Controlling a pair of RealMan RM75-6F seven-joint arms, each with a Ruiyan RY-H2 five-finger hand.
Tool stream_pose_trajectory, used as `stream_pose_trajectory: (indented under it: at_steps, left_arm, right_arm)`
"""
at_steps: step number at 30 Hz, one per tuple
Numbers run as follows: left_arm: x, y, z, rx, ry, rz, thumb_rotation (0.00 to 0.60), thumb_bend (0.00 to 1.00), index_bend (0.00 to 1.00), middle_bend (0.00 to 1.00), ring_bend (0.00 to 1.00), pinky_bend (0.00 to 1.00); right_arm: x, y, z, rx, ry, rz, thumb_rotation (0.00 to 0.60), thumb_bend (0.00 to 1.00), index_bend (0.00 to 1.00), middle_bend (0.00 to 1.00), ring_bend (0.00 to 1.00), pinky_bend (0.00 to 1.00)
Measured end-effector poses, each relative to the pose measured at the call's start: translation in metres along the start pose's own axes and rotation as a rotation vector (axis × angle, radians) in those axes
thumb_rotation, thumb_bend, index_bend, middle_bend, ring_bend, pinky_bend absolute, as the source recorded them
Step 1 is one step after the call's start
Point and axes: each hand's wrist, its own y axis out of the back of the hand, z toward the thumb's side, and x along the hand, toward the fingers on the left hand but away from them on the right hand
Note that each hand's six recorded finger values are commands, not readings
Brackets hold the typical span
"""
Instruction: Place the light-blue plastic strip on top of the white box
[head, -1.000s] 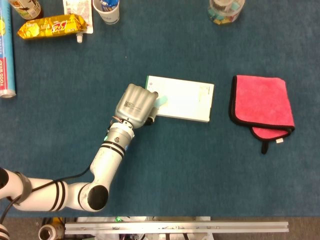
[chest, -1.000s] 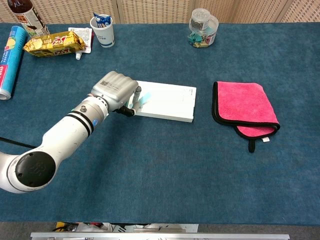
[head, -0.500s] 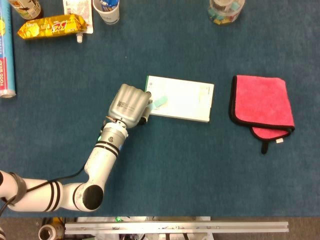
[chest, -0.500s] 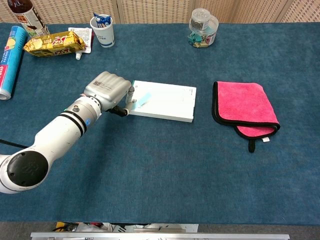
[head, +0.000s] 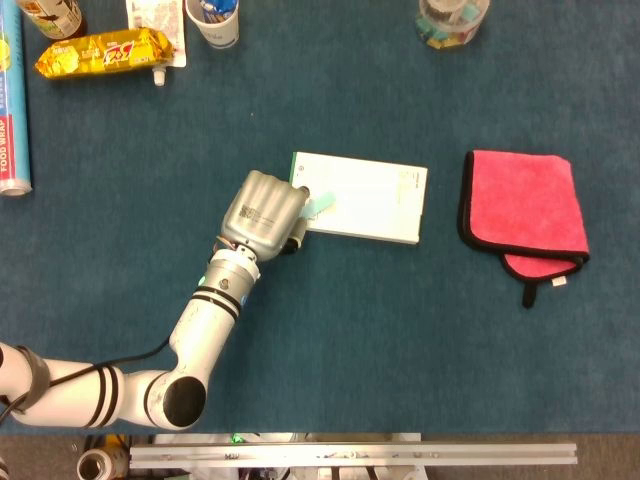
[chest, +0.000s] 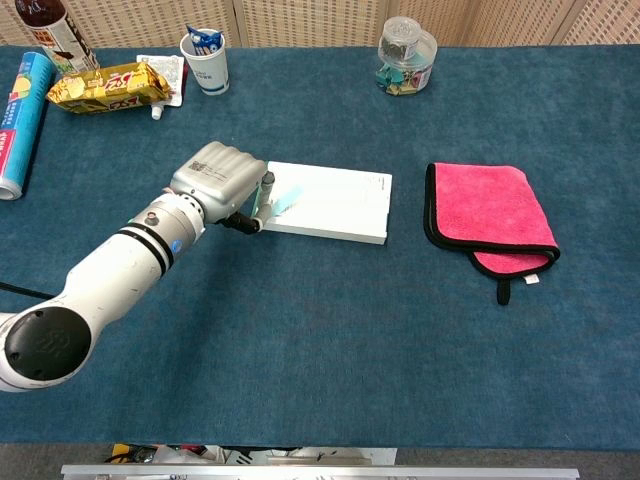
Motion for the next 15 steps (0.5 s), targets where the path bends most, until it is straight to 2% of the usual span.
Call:
stream_pose_trajectory:
  at_steps: [15]
  left_arm:
    - [0.0048,-0.0064,-0.0017,0.009,0.018,-0.015,0.361,0.51,0.46,1.00,1.00,0.98]
  right_arm:
    - [0.0006,-0.0009,-0.0034,0.000,-0.008,0.005,0.600,0.16,0.39,0.42,0.44,0.54]
